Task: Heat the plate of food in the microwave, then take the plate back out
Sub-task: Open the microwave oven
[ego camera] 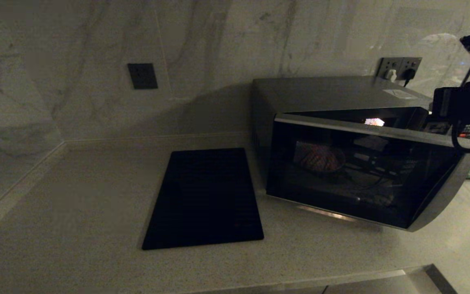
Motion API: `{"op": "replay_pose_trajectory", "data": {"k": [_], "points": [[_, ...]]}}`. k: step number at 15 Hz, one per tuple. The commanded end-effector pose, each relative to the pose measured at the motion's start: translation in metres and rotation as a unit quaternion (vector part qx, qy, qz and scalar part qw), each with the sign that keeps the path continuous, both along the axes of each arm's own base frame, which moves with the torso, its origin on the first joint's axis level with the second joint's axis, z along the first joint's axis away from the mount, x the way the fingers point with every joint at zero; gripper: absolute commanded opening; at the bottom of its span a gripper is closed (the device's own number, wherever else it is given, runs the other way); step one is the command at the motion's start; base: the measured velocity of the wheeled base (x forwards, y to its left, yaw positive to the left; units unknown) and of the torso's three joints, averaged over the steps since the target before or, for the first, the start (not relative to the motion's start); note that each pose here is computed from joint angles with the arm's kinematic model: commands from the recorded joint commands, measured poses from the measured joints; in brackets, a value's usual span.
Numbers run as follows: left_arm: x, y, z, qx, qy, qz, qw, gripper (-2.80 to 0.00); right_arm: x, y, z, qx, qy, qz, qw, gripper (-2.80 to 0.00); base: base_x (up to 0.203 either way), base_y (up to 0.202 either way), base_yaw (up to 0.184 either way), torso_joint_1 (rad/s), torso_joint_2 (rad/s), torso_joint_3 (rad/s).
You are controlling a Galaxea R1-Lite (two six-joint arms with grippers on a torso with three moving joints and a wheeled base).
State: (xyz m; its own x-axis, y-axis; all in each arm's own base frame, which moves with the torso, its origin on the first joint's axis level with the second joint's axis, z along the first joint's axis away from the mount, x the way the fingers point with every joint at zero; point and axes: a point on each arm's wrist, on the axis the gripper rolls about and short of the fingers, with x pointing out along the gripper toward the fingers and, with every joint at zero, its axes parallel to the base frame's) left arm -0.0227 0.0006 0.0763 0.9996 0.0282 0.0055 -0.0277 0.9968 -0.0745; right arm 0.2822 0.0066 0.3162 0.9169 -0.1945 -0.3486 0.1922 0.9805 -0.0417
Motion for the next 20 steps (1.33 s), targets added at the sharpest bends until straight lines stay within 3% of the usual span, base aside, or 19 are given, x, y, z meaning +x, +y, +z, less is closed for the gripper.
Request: {"op": "replay_pose_trajectory", "data": {"k": [1, 8, 13, 20], "points": [[0.000, 0.000, 0.000, 0.000, 0.000, 0.001, 1.0000, -2.80, 0.027, -0.001, -0.023, -0.001, 0.045, -0.003, 0.999, -2.80, 0.000, 0.000, 0.000, 0.000, 0.00, 0.000], [0.000, 0.000, 0.000, 0.000, 0.000, 0.000, 1.0000, -2.80, 0.029, -0.002, -0.040, 0.000, 0.074, -0.003, 0.997, -2.80, 0.000, 0.000, 0.000, 0.000, 0.00, 0.000], [0.000, 0.000, 0.000, 0.000, 0.000, 0.000, 1.0000, -2.80, 0.003, 0.003, -0.043, 0.003, 0.084, 0.020, 0.996, -2.80, 0.000, 0.000, 0.000, 0.000, 0.00, 0.000], [0.000, 0.000, 0.000, 0.000, 0.000, 0.000, 1.0000, -2.80, -0.038, 0.024, -0.029, 0.001, 0.057, 0.066, 0.996, -2.80, 0.000, 0.000, 0.000, 0.000, 0.00, 0.000]]}}
